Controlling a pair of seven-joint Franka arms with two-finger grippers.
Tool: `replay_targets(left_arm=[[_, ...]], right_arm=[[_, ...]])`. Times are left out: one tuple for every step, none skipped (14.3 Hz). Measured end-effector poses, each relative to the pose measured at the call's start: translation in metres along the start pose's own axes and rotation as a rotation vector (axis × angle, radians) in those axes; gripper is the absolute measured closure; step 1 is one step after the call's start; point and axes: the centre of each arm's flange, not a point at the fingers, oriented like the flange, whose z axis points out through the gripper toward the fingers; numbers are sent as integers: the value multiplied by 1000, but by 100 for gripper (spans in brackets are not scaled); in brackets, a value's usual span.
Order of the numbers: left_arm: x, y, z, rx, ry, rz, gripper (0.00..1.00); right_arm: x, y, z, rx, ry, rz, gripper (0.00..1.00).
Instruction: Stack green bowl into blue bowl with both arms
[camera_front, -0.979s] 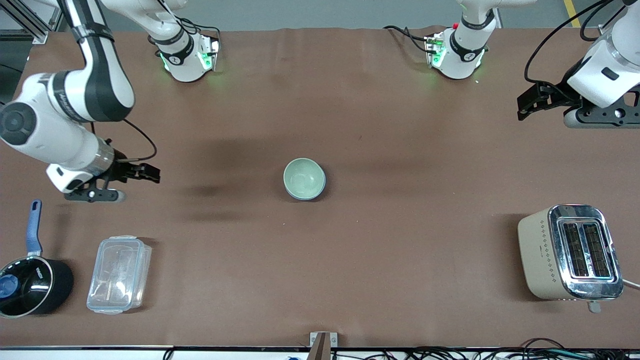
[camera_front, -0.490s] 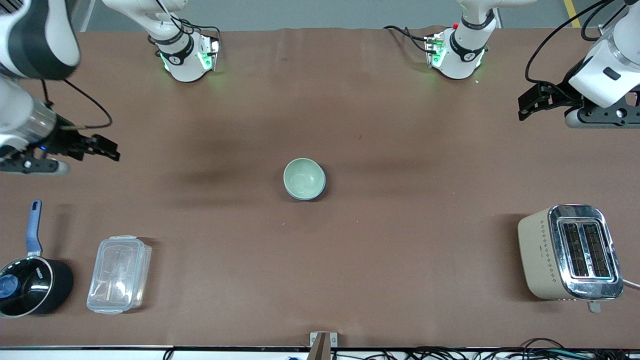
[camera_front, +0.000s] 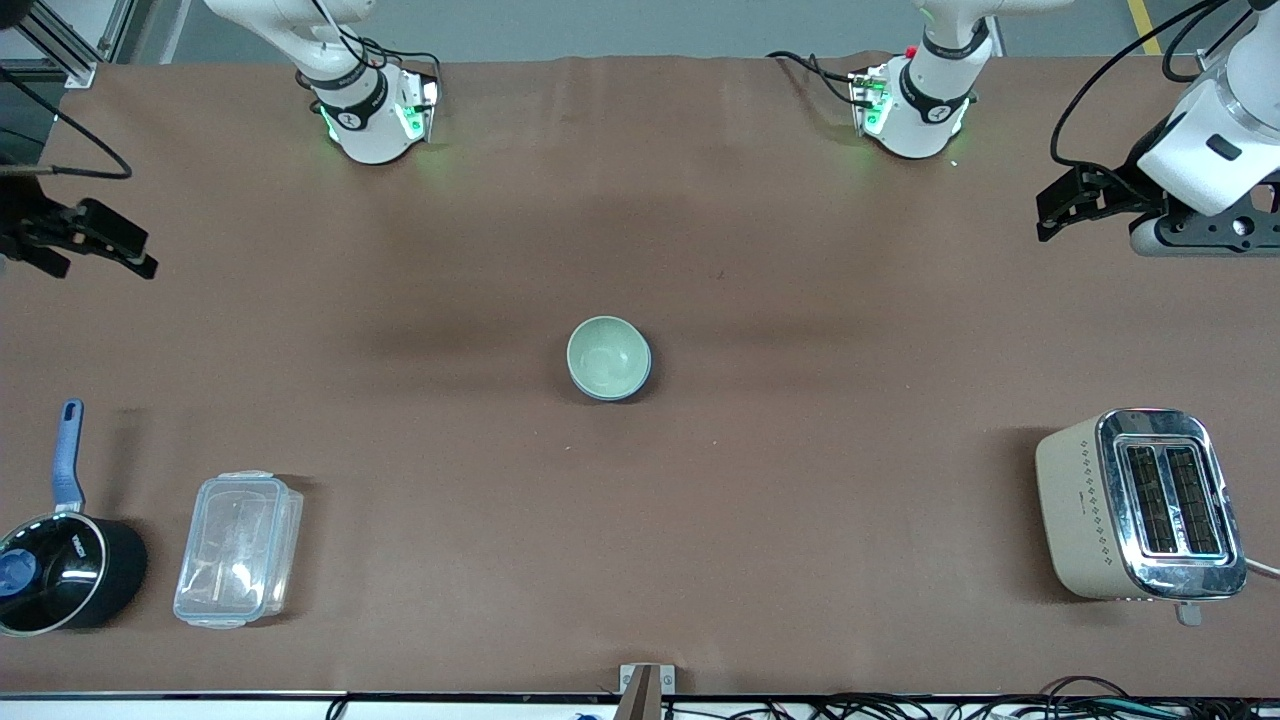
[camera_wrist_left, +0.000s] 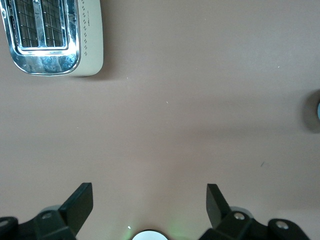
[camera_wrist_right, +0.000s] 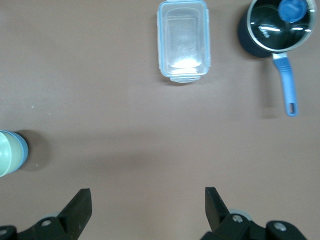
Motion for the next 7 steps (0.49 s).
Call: replay_targets(left_arm=[[0, 0, 0, 0, 0, 0, 0], [0, 0, 0, 0, 0, 0, 0], [0, 0, -1, 0, 1, 0, 0], [0, 0, -1, 0, 3, 0, 0], [0, 0, -3, -1, 7, 0, 0], [0, 0, -6, -1, 14, 0, 0], [0, -1, -9, -2, 21, -1, 0]], right_arm=[[-5, 0, -3, -13, -30, -1, 0], [-8, 0, -3, -20, -55, -3, 0], [-8, -1, -1, -23, -68, -5, 2], [-7, -2, 2, -23, -73, -7, 2], [-5, -2, 4, -23, -74, -7, 2], [-3, -2, 5, -23, -69, -7, 1], [-2, -2, 5, -23, -64, -6, 0]])
